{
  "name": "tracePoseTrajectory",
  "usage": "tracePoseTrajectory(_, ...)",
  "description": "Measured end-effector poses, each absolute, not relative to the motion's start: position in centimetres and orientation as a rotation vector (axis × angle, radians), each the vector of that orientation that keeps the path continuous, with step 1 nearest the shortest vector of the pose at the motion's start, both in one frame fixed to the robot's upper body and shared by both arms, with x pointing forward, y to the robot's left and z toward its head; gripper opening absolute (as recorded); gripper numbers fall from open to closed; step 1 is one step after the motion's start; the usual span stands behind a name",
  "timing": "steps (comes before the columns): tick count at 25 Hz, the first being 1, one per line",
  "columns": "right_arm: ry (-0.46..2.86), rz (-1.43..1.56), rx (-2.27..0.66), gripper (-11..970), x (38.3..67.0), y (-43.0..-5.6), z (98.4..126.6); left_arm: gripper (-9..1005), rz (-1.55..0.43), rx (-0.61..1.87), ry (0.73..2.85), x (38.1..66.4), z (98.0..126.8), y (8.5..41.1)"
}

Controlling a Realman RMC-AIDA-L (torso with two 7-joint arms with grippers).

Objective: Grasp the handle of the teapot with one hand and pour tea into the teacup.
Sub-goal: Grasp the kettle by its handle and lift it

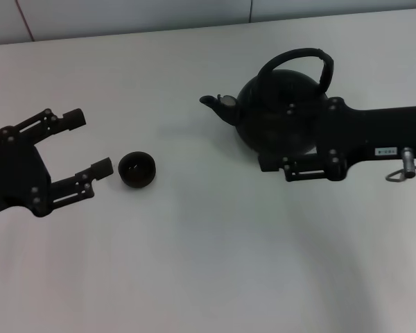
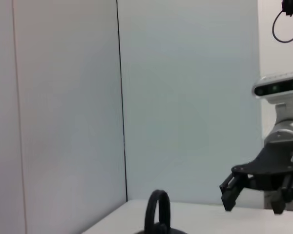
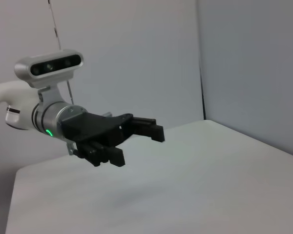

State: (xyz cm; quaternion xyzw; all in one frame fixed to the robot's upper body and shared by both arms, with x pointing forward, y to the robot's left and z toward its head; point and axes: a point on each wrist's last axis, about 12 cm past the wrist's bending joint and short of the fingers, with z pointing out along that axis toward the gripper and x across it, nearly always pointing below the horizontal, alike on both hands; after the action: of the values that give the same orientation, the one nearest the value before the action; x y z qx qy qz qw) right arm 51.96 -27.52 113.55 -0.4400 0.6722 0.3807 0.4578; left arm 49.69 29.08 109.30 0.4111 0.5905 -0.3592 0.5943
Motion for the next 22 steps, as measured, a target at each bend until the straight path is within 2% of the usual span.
tracePoseTrajectory(13,1.678,0.788,-0.876,696,46.4,-32.9,114.0,799,-0.837,1.058,1.439,49.1,108.7,30.2)
tracePoseTrajectory(22,1.704,0.645,-0.692,696,45.1,-37.0,114.3,799,-0.845,1.115,1.458,49.6,108.6,29.7)
